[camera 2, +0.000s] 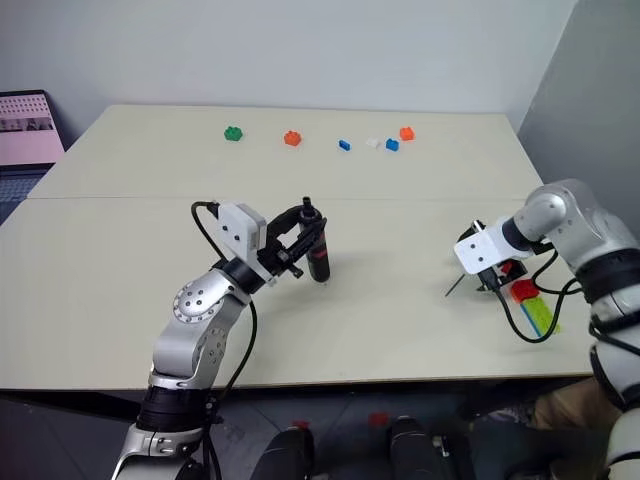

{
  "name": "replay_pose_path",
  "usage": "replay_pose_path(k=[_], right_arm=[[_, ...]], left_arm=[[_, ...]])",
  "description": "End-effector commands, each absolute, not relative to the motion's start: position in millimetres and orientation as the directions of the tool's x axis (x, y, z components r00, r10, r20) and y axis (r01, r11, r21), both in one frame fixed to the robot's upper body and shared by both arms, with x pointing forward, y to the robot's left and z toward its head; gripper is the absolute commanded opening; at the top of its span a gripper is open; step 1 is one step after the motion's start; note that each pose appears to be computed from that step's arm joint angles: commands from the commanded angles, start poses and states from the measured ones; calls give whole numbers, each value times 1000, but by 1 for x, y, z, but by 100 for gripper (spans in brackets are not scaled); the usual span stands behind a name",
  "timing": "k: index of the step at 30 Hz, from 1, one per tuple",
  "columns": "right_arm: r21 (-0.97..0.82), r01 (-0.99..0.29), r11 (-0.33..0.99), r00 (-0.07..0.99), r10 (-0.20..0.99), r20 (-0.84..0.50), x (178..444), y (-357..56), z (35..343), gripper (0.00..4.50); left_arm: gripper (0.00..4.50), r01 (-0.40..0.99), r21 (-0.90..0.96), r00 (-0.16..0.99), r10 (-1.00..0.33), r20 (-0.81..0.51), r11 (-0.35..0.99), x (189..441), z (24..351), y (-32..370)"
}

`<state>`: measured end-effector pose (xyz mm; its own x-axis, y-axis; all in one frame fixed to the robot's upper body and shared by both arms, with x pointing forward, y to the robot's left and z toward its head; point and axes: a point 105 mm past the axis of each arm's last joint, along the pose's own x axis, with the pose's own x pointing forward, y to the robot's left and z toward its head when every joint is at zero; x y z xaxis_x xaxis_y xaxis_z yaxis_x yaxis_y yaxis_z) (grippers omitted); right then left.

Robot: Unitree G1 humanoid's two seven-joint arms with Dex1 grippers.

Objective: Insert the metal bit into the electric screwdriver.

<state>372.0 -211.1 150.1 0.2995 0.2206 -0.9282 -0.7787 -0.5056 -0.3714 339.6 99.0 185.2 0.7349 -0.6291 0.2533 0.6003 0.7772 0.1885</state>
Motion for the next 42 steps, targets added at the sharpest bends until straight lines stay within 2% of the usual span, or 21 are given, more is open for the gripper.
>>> replay_pose_path(k=[1,6,8,9,16,20,21,25,29,37,42], right_arm=[[-318,-734,-600,305,126,-944,382,-212,148,450],[-286,-693,-662,306,89,-948,390,-201,138,450],[-276,-681,-678,311,74,-948,392,-197,134,410],[-277,-679,-680,313,73,-947,393,-195,133,407],[-239,-687,-686,320,9,-947,398,-194,129,232],[-224,-701,-678,302,2,-953,397,-192,127,116],[-220,-703,-677,296,3,-955,397,-192,126,105],[-209,-702,-681,271,16,-962,394,-188,125,1],[-212,-702,-680,256,37,-966,392,-186,128,0],[-344,-758,-554,228,269,-936,387,-176,160,0],[-486,-799,-353,239,555,-797,380,-168,195,0]], left_arm=[[162,598,227,708,-639,301,769,331,200,92],[162,581,224,721,-623,304,782,329,200,93],[162,574,226,725,-617,306,787,328,201,94],[162,572,226,726,-615,307,788,328,201,94],[162,565,225,731,-608,310,794,327,203,93],[162,561,227,732,-605,313,796,328,204,93],[162,561,228,732,-605,314,796,328,205,93],[162,561,231,729,-607,316,795,328,206,92],[162,561,234,728,-608,316,794,329,206,92],[162,540,237,734,-589,338,808,331,212,95],[162,500,198,750,-536,388,843,331,219,93]])
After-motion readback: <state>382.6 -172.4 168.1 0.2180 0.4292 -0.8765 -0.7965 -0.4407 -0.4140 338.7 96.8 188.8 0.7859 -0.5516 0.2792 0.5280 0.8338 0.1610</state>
